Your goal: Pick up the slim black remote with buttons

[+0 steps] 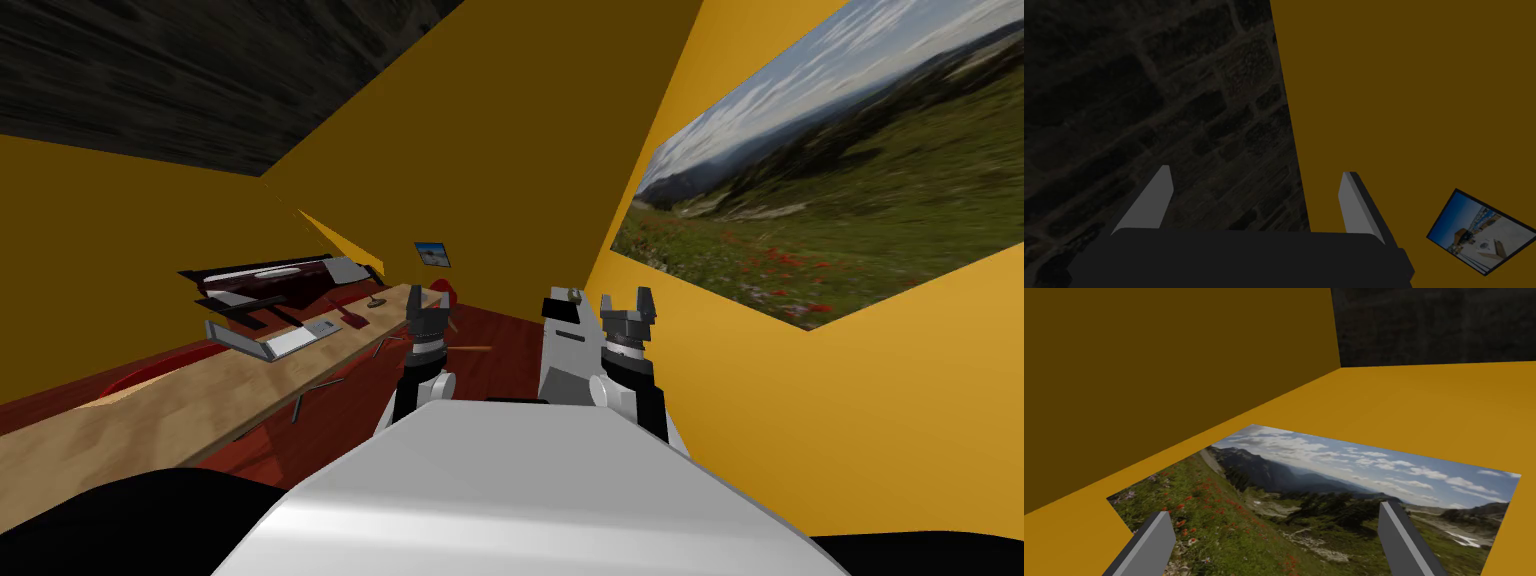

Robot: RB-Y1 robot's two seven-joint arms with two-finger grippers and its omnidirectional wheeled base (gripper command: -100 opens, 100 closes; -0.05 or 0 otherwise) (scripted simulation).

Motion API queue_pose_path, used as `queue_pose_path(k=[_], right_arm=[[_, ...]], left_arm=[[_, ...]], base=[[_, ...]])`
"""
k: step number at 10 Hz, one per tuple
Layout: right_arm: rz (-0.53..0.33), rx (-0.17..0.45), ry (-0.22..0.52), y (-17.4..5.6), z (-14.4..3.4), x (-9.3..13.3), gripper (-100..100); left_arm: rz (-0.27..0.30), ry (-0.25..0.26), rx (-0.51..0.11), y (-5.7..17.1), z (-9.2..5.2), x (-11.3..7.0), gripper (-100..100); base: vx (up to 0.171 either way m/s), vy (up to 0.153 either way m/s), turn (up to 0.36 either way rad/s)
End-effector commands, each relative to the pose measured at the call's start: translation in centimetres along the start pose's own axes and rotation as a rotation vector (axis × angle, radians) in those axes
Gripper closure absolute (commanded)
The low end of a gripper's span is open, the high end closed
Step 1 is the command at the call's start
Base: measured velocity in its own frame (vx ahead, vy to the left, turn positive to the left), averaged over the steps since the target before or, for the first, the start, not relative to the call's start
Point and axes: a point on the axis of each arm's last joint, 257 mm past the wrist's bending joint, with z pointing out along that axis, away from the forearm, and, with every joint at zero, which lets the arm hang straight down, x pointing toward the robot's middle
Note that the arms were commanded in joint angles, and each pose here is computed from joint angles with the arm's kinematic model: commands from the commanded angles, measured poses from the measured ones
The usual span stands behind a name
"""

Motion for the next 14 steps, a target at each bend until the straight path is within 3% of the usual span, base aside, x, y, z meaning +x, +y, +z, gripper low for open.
queue_pose_path(k=[1, 4, 6, 7, 10, 13, 14], right_arm=[[-0.036, 0.025, 0.048, -0.8, -0.2, 0.5, -100], [-0.107, 0.079, 0.127, -2.5, -0.9, 1.3, -100], [-0.197, 0.155, 0.208, -5.0, -2.3, 1.8, -100], [-0.201, 0.155, 0.218, -5.0, -2.3, 1.9, -100], [-0.368, 0.293, 0.354, -9.7, -5.5, 1.9, -100], [-0.439, 0.341, 0.423, -11.4, -7.0, 1.7, -100], [-0.504, 0.392, 0.476, -13.1, -8.6, 1.3, -100]], left_arm=[[0.0, 0.0, 0.0, 0.0, 0.0, 0.0, 0], [0.0, 0.0, 0.0, 0.0, 0.0, 0.0, 0], [0.0, 0.0, 0.0, 0.0, 0.0, 0.0, 0], [0.0, 0.0, 0.0, 0.0, 0.0, 0.0, 0], [0.0, 0.0, 0.0, 0.0, 0.0, 0.0, 0], [0.0, 0.0, 0.0, 0.0, 0.0, 0.0, 0], [0.0, 0.0, 0.0, 0.0, 0.0, 0.0, 0]], base=[[-0.004, 0.008, 0.063], [-0.009, 0.019, 0.093], [-0.009, 0.024, 0.15], [-0.009, 0.017, 0.047], [-0.013, 0.031, 0.19], [-0.009, 0.026, 0.104], [-0.006, 0.026, 0.162]])
